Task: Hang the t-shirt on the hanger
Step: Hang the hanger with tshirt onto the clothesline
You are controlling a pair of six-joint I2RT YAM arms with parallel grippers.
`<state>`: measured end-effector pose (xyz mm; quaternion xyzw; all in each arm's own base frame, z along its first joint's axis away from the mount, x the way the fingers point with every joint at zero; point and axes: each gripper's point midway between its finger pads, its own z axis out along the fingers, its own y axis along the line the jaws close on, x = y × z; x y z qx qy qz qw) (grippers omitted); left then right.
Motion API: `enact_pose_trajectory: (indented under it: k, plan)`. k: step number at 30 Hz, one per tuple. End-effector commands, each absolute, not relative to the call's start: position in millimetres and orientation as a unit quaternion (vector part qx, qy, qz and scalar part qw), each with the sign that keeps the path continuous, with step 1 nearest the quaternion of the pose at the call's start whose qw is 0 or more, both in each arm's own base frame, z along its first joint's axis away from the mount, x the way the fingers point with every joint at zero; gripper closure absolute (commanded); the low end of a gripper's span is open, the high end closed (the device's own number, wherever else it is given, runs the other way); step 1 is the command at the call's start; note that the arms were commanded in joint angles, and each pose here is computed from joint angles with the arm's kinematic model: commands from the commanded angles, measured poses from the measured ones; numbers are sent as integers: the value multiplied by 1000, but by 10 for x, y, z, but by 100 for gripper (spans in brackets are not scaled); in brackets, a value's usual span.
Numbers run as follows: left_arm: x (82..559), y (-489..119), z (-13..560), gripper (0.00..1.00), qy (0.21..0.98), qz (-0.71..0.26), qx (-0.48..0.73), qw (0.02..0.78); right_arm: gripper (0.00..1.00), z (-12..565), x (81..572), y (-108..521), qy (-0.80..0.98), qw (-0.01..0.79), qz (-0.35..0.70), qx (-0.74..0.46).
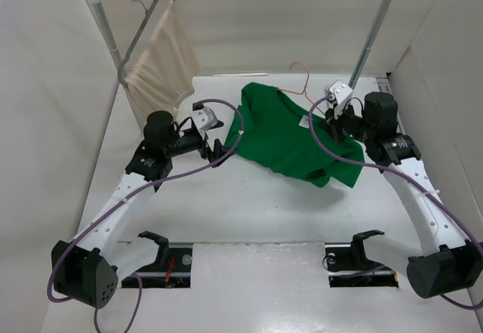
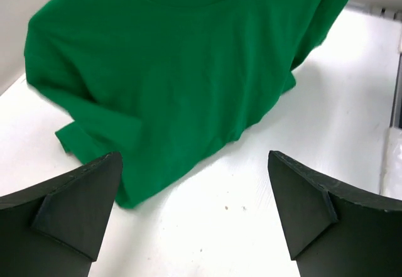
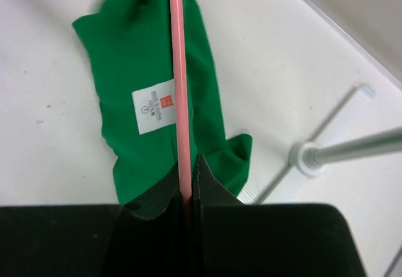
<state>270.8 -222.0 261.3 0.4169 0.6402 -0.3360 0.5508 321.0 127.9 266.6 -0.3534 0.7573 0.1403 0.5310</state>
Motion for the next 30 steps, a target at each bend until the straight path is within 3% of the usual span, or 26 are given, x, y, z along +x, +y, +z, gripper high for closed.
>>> enact_pose_trajectory:
  k: [1,6,7,12,16,22,30]
  plan:
    - [2672,-2271,2915,0,617,-365,396,574,100,3491,3360,1083,726,615,95,-291]
    - [2636,-2238,2769,0,626,-366,383,572,100,4397,3394,677,707,672,21,-219]
    - [2638,-2225,2764,0,627,-364,378,576,100,4794,3347,601,680,704,5,-206]
    - [2654,-2194,2820,0,622,-353,373,591,100,5422,3448,305,649,743,-40,-159]
    - [2682,-2174,2750,0,629,-347,366,591,100,5445,3810,162,654,743,-43,-134]
    - [2664,-2154,2766,0,627,-343,364,597,100,5045,4416,79,675,729,-16,-115]
    - [2660,-2153,2724,0,631,-344,363,594,100,5019,4583,61,679,726,-15,-108]
